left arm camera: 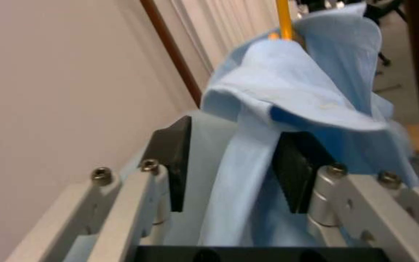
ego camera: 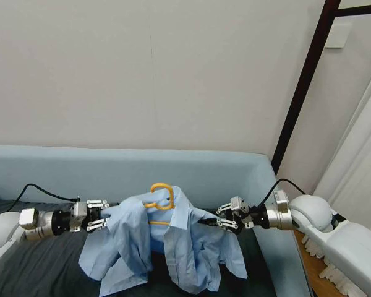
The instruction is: Pick up the clothes from the sofa and hang them on the clothes hanger.
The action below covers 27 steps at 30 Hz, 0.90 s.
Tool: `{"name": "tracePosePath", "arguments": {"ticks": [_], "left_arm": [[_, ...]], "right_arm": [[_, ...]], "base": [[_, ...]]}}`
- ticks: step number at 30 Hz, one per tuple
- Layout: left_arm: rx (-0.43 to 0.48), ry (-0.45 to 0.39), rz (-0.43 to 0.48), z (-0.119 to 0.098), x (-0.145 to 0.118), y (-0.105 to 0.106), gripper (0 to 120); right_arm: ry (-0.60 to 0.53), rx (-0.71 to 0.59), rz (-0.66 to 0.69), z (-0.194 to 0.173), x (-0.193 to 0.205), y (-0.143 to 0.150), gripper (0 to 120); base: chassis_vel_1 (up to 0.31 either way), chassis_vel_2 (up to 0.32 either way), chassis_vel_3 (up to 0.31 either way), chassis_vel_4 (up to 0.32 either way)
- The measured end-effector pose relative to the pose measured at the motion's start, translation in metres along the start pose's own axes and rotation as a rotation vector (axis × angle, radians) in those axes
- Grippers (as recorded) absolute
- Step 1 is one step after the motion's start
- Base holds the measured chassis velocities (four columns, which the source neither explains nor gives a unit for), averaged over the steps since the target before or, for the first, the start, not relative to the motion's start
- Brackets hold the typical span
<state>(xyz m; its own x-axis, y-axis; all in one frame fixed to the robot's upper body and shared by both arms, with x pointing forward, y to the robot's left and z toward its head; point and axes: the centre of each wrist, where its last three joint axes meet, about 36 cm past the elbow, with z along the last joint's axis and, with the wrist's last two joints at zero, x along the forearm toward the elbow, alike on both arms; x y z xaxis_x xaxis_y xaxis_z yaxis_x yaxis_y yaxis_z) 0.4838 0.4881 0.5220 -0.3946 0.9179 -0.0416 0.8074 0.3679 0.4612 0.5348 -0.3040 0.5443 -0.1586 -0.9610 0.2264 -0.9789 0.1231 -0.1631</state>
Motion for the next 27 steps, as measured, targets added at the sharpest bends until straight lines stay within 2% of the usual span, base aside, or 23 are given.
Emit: {"name": "tracePosePath", "arguments": {"ticks": [1, 4, 5, 9, 10, 14, 15, 16, 18, 19, 20, 25, 27], "left_arm": [[0.0, 0.0, 0.0, 0.0, 0.0, 0.0, 46], [-0.031, -0.063, -0.097, -0.012, -0.002, 0.006, 61], [-0.031, -0.063, -0.097, -0.012, -0.002, 0.006, 61], [-0.03, -0.128, -0.199, -0.018, -0.004, 0.008, 77], [-0.03, -0.128, -0.199, -0.018, -0.004, 0.008, 77], [-0.031, -0.138, -0.253, -0.016, -0.003, 0.006, 94], [-0.031, -0.138, -0.253, -0.016, -0.003, 0.006, 94], [-0.025, -0.14, -0.291, -0.012, -0.004, 0.002, 99], [-0.009, -0.147, -0.352, -0.008, -0.007, -0.006, 100], [-0.009, -0.147, -0.352, -0.008, -0.007, -0.006, 100], [0.023, -0.164, -0.435, -0.002, -0.014, -0.018, 100], [0.07, -0.187, -0.523, 0.003, -0.024, -0.034, 100], [0.075, -0.188, -0.529, 0.004, -0.025, -0.035, 100]], "right_arm": [[0.0, 0.0, 0.0, 0.0, 0.0, 0.0, 7], [-0.051, 0.007, 0.057, -0.013, 0.005, -0.007, 7], [-0.051, 0.007, 0.057, -0.013, 0.005, -0.007, 7], [-0.091, 0.046, 0.11, -0.039, 0.015, -0.019, 7], [-0.091, 0.046, 0.11, -0.039, 0.015, -0.019, 7], [-0.143, 0.081, 0.16, -0.072, 0.029, -0.032, 7], [-0.143, 0.081, 0.16, -0.072, 0.029, -0.032, 7], [-0.152, 0.094, 0.175, -0.084, 0.034, -0.037, 7], [-0.154, 0.109, 0.19, -0.094, 0.039, -0.041, 7], [-0.154, 0.109, 0.19, -0.094, 0.039, -0.041, 7], [-0.149, 0.13, 0.209, -0.105, 0.045, -0.045, 7], [-0.145, 0.166, 0.228, -0.128, 0.056, -0.053, 7], [-0.144, 0.172, 0.229, -0.133, 0.058, -0.054, 7]], "base": [[0.0, 0.0, 0.0, 0.0], [0.0, 0.0, 0.0, 0.0], [0.0, 0.0, 0.0, 0.0], [0.0, 0.0, 0.0, 0.0], [0.0, 0.0, 0.0, 0.0], [0.0, 0.0, 0.0, 0.0], [0.0, 0.0, 0.0, 0.0], [0.0, 0.0, 0.0, 0.0], [0.0, 0.0, 0.0, 0.0], [0.0, 0.0, 0.0, 0.0], [0.0, 0.0, 0.0, 0.0], [0.0, 0.0, 0.0, 0.0], [0.0, 0.0, 0.0, 0.0]]}}
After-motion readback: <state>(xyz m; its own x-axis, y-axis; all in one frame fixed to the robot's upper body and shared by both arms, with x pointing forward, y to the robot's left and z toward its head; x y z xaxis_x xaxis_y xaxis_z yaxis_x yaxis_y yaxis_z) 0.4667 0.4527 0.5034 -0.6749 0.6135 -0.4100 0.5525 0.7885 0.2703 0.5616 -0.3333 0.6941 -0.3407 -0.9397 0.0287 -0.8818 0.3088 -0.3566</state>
